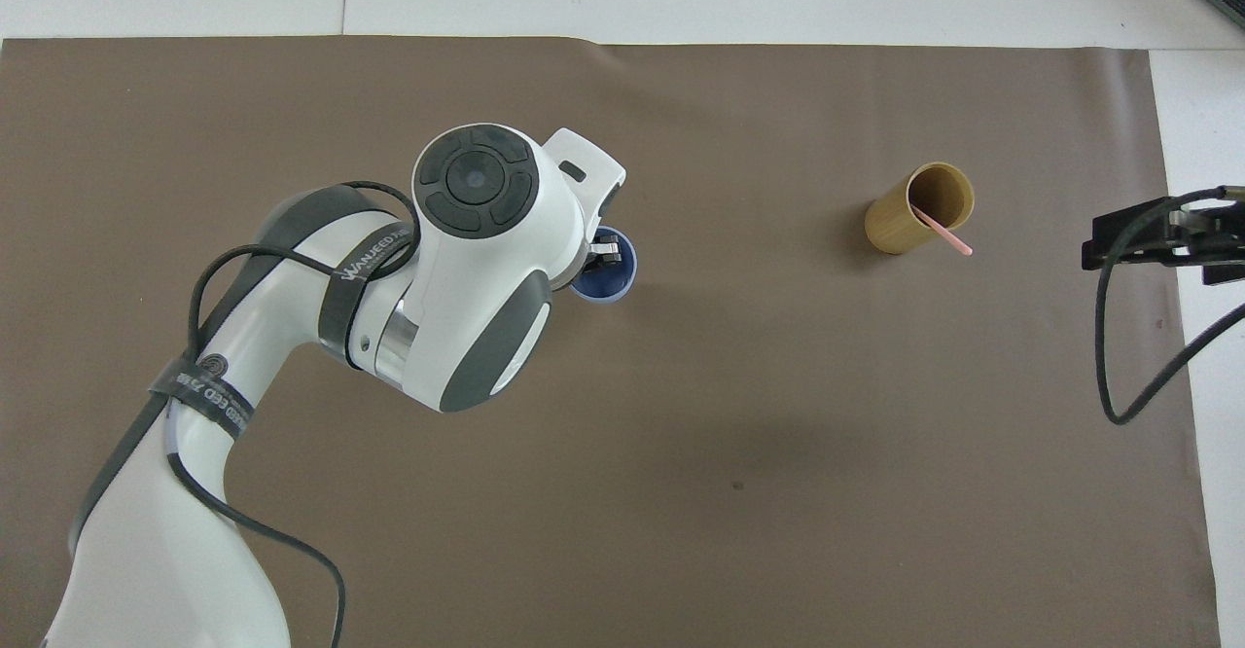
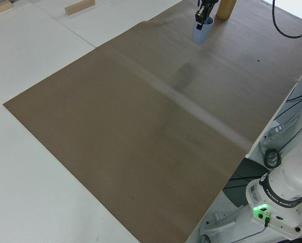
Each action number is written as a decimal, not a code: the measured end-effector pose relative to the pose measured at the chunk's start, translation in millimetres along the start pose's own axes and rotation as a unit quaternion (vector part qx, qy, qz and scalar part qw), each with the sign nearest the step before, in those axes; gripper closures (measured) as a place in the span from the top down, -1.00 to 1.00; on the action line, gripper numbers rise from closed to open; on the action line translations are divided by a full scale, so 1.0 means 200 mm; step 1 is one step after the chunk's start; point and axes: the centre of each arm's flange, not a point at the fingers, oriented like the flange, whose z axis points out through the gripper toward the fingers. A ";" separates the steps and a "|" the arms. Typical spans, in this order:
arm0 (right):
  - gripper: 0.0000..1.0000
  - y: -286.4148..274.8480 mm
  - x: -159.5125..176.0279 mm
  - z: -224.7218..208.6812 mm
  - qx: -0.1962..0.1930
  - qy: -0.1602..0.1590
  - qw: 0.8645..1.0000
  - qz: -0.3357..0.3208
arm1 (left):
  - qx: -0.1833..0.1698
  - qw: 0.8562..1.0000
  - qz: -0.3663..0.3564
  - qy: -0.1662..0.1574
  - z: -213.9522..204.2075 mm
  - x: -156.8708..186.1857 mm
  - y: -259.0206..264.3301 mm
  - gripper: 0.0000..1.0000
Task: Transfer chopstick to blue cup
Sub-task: 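Slide the blue cup with the left gripper toward the table center, then release the cup and retract the left gripper while the right gripper reaches the tan cup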
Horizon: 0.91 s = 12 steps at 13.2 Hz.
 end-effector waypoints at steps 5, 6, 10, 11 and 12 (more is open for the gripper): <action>1.00 0.00 0.02 0.00 0.002 0.013 1.000 0.000 | -0.013 1.000 -0.009 0.007 0.04 -0.07 0.12 -0.90; 1.00 0.00 0.02 0.00 0.002 0.014 1.000 0.000 | -0.014 1.000 -0.011 0.008 0.06 -0.07 0.12 -0.90; 1.00 -0.01 0.03 0.02 0.004 0.026 1.000 0.000 | -0.012 1.000 -0.028 0.004 0.17 -0.05 0.14 -0.90; 1.00 -0.01 0.03 0.03 0.004 0.026 1.000 0.000 | -0.011 0.999 -0.037 0.003 0.22 -0.05 0.14 -0.90; 1.00 -0.01 0.03 0.03 0.004 0.026 1.000 0.000 | -0.010 0.999 -0.040 0.001 0.27 -0.06 0.16 -0.90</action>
